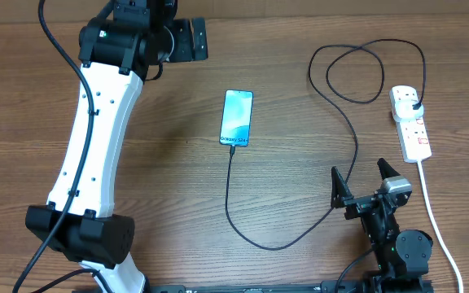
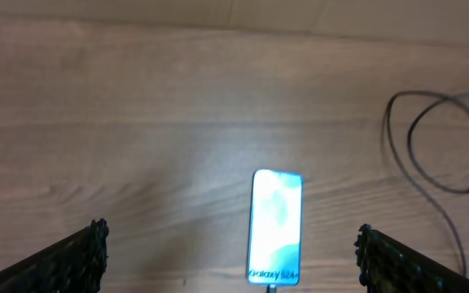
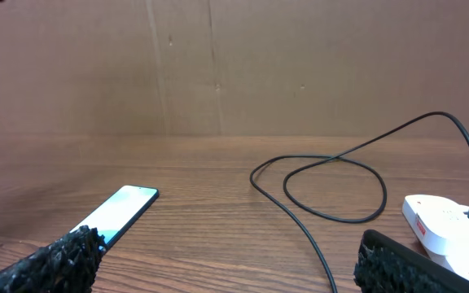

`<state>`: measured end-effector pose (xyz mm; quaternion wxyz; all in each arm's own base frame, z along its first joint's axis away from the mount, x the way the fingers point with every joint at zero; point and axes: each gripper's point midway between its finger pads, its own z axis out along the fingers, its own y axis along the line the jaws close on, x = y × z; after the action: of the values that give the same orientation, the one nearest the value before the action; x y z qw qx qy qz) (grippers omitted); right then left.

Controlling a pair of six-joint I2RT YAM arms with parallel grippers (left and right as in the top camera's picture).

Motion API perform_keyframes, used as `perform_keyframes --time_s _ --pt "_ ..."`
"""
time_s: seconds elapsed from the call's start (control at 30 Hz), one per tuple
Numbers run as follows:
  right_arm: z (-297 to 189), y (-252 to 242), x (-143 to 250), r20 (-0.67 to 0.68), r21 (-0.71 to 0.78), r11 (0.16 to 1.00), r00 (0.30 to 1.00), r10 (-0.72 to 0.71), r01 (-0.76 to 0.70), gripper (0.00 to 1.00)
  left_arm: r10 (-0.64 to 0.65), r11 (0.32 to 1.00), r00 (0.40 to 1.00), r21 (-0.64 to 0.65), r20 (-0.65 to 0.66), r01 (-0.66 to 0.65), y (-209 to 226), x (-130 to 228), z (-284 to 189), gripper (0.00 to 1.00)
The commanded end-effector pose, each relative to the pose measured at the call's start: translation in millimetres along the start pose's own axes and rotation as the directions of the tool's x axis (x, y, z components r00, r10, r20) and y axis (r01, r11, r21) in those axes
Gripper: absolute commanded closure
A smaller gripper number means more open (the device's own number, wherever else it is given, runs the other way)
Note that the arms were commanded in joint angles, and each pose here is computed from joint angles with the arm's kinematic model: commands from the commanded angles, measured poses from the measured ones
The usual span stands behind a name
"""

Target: Plug charger to phone and switch on socket

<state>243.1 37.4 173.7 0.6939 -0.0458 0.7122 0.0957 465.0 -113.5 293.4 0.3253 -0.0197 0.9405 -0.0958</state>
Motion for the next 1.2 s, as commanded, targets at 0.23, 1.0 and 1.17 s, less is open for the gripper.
perform_keyframes --time_s 0.23,1.0,1.17 --pt "0.0 -0.7 1.5 0.006 0.005 1.0 1.0 -0.002 0.002 0.0 0.025 0.996 0.998 -0.08 -0.053 -0.029 20.6 45.3 -38.4 0.0" --pt "0.0 -0.7 1.4 0.006 0.005 1.0 1.0 -0.002 0.002 0.0 0.121 0.993 0.948 -0.029 0.294 -0.117 89.9 235.4 -60.2 0.0" --pt "0.0 -0.7 1.4 0.006 0.005 1.0 1.0 -0.002 0.002 0.0 0.126 0.99 0.906 0.009 0.405 -0.142 87.1 248.7 -59.6 0.0"
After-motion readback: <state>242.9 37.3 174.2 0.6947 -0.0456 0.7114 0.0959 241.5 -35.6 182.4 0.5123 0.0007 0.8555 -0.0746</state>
